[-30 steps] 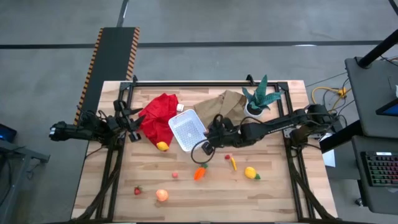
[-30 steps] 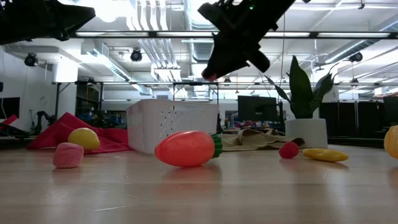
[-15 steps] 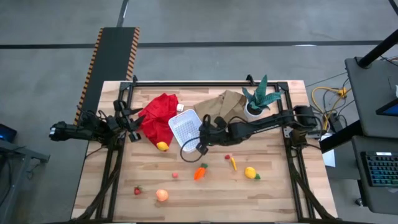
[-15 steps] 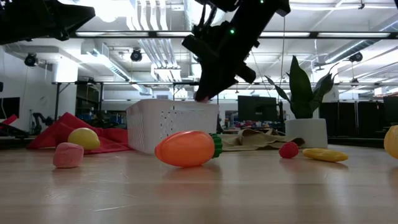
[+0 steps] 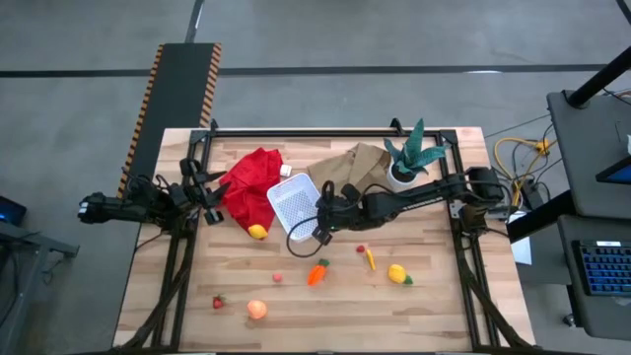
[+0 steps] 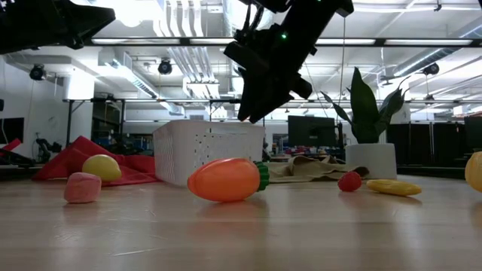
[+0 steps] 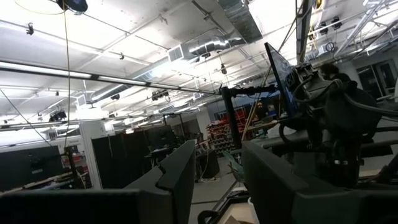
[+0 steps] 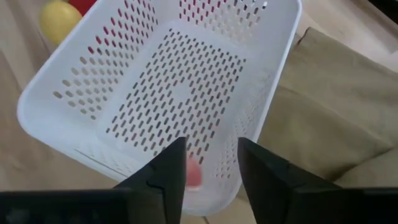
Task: Pick and placing Produce into tupperware
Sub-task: Put the right toy raspberry into the white bin, then put the right toy strawberry into the white bin
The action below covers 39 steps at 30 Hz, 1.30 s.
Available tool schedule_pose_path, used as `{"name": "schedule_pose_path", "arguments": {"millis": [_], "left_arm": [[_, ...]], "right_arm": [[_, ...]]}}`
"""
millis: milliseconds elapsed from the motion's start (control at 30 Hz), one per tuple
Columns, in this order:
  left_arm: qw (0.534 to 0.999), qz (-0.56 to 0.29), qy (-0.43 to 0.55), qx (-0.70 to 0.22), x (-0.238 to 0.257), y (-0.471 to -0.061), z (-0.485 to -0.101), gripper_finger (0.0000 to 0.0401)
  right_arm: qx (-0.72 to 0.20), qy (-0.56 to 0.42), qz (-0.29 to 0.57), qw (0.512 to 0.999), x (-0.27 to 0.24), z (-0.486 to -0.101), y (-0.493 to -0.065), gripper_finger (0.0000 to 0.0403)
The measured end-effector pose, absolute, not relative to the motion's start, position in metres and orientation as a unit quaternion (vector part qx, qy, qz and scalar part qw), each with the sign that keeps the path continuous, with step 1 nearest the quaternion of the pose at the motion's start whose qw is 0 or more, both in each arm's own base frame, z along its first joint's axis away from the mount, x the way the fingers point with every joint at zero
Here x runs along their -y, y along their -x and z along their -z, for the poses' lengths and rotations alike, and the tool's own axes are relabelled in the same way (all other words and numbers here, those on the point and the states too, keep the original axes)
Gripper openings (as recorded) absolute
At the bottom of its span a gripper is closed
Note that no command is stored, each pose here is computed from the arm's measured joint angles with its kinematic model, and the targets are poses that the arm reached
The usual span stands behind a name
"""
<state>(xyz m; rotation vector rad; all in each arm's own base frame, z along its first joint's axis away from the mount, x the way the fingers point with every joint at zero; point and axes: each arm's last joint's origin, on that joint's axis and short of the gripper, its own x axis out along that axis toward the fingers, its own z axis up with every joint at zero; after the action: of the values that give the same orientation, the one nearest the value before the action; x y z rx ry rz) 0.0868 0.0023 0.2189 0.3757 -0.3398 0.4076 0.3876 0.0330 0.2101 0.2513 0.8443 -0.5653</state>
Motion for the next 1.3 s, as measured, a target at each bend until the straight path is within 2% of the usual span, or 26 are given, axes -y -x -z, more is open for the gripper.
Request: {"name": "schedule_pose_path", "arguments": {"millis": [200,333,467,633,800,1033,1300], "left_arm": [[0.948,-0.2,-0.184,0.167,-0.002,-0.087,-0.219,0.0118],[0.948,-0.2,-0.185,0.167,-0.002,-0.087,-0.219,0.0118],[0.948,-0.2,-0.185,0.166,-0.002,-0.087,-0.219,0.0118],[0.948,-0.2,-0.185,0.167,-0.002,-0.087,-0.219,0.0118],[0.948,-0.2,-0.185,0.165,-0.002,-0.087,-0.218,0.0118],[0.948,-0.2,-0.185,0.165,-0.002,-0.087,-0.218,0.0118],[0.949,-0.199,-0.187,0.16,-0.002,-0.088,-0.216,0.0118]], "right_arm": [[-0.395,-0.127,0.258,0.872,-0.04,-0.229,-0.378,0.0151],[-0.401,-0.141,0.25,0.87,-0.059,-0.249,-0.357,0.0147],[-0.415,-0.153,0.243,0.863,-0.084,-0.254,-0.338,0.014],[-0.453,-0.125,0.215,0.856,-0.117,-0.241,-0.322,0.0142],[-0.481,-0.075,0.187,0.853,-0.135,-0.231,-0.311,0.0187],[-0.525,-0.055,0.173,0.832,-0.128,-0.202,-0.3,0.026],[-0.538,-0.019,0.165,0.826,-0.116,-0.165,-0.287,0.0273]]}}
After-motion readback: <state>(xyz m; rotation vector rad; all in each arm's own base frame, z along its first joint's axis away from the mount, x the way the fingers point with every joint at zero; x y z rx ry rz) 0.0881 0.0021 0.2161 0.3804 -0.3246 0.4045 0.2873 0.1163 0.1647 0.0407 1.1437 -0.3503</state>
